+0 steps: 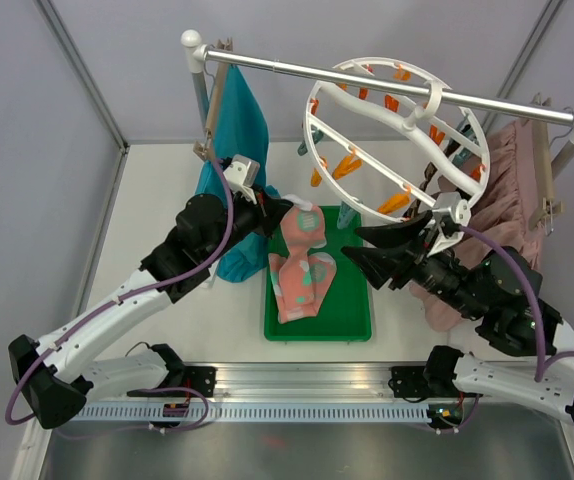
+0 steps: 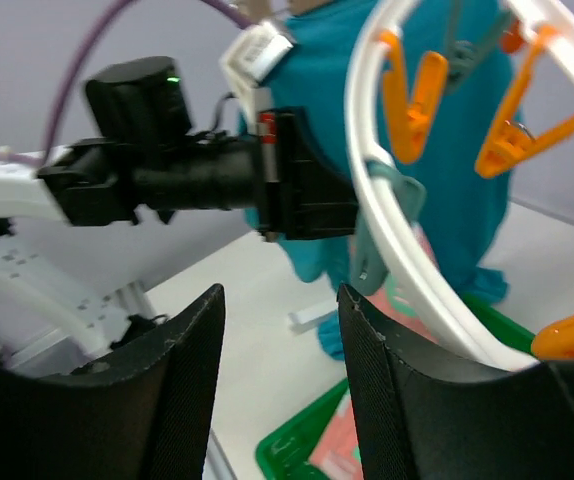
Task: Clip the socks to the hanger
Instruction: Move the clothesline to the corner of the board.
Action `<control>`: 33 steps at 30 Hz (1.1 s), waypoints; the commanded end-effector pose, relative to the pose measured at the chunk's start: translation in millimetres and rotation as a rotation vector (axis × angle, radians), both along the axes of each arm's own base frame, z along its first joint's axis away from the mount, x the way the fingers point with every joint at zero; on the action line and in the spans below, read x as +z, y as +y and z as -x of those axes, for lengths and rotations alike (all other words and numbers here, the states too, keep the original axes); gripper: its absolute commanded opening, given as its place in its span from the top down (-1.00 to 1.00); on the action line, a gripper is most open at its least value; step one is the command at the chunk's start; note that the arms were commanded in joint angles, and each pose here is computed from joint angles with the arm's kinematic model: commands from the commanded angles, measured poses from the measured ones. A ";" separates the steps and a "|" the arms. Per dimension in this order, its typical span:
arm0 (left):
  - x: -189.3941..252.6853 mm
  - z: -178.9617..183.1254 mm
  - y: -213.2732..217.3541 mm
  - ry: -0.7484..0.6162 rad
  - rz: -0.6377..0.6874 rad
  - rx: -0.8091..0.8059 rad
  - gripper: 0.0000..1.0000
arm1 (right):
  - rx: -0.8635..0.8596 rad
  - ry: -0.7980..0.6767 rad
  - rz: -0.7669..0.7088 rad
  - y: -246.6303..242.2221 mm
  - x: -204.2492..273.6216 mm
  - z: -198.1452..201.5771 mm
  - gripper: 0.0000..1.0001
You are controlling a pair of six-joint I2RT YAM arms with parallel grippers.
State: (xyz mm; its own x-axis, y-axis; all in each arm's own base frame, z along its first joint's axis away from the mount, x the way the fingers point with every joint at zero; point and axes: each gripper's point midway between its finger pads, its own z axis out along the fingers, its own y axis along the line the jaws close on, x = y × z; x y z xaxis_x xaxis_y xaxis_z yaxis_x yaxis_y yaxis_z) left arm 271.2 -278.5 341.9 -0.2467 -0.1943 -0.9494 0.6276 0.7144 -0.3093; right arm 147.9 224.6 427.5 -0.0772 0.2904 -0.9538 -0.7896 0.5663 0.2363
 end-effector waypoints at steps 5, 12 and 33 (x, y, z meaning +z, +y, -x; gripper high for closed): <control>9.6 0.3 -4.7 -0.020 0.034 -0.016 0.95 | 0.301 -0.128 -0.216 -6.8 94.1 65.9 -0.10; 7.2 -0.6 -6.5 -0.013 0.032 -0.019 0.95 | -0.073 -0.181 -0.338 -55.4 132.2 16.7 0.00; 5.0 -2.7 -8.7 -0.010 0.022 -0.020 0.95 | -0.787 -0.218 -0.428 -167.5 224.2 -41.5 -0.20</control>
